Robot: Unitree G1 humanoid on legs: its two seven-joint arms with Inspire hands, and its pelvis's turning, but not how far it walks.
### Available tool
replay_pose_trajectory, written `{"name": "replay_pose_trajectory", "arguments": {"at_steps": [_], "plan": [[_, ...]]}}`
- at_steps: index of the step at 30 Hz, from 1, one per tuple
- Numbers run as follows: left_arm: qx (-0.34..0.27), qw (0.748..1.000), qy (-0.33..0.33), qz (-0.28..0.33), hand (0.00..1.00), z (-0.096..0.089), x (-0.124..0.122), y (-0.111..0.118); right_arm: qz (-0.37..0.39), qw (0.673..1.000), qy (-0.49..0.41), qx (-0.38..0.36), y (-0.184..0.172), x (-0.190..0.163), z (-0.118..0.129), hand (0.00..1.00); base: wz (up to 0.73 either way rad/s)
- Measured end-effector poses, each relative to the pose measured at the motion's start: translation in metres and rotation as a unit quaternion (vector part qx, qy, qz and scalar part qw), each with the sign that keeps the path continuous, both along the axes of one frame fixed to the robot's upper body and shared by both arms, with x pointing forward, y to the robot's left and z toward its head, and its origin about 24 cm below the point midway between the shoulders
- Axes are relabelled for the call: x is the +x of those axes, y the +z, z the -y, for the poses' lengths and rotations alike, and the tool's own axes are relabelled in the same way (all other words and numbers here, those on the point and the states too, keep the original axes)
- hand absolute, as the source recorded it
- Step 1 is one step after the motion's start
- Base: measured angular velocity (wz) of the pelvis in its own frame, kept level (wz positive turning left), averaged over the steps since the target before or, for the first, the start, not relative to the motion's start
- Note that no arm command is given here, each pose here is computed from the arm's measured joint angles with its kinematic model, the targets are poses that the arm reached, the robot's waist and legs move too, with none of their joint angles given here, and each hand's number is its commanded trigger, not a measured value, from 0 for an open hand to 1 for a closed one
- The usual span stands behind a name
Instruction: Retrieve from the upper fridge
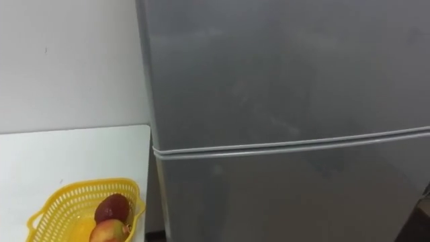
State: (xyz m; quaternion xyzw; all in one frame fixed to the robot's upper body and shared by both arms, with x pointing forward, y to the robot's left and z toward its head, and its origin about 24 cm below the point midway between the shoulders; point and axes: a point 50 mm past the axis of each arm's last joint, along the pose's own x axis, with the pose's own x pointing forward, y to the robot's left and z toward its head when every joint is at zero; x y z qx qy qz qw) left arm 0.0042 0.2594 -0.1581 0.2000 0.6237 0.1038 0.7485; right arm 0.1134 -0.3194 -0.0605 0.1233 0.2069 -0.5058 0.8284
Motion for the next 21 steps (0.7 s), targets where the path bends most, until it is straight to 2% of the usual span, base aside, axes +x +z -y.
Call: {"name": "replay_pose_trajectory", "arguments": {"at_steps": [1, 3, 6, 13, 18, 21], "plan": [[-0.002, 1.000, 0.000, 0.000, 0.00, 0.001, 0.000, 0.000, -0.021, 1.000, -0.001, 0.012, -0.009, -0.007, -0.002, 0.00, 0.17], [-0.007, 1.000, 0.003, -0.008, 0.00, 0.005, -0.005, -0.002, -0.112, 0.992, -0.002, 0.062, -0.043, -0.035, -0.011, 0.00, 0.11], [-0.016, 1.000, 0.008, -0.022, 0.00, 0.008, -0.013, -0.003, -0.173, 0.980, -0.011, 0.102, -0.063, -0.060, -0.020, 0.00, 0.04], [-0.036, 0.999, 0.002, -0.040, 0.00, 0.011, -0.018, -0.004, -0.281, 0.950, 0.032, 0.134, -0.086, -0.100, -0.032, 0.00, 0.10], [-0.046, 0.997, 0.011, -0.067, 0.00, 0.012, -0.026, -0.005, -0.365, 0.906, 0.092, 0.192, -0.099, -0.131, -0.051, 0.00, 0.08], [-0.052, 0.995, 0.017, -0.084, 0.00, 0.012, -0.032, -0.005, -0.397, 0.883, 0.143, 0.205, -0.102, -0.137, -0.058, 0.00, 0.06]]}}
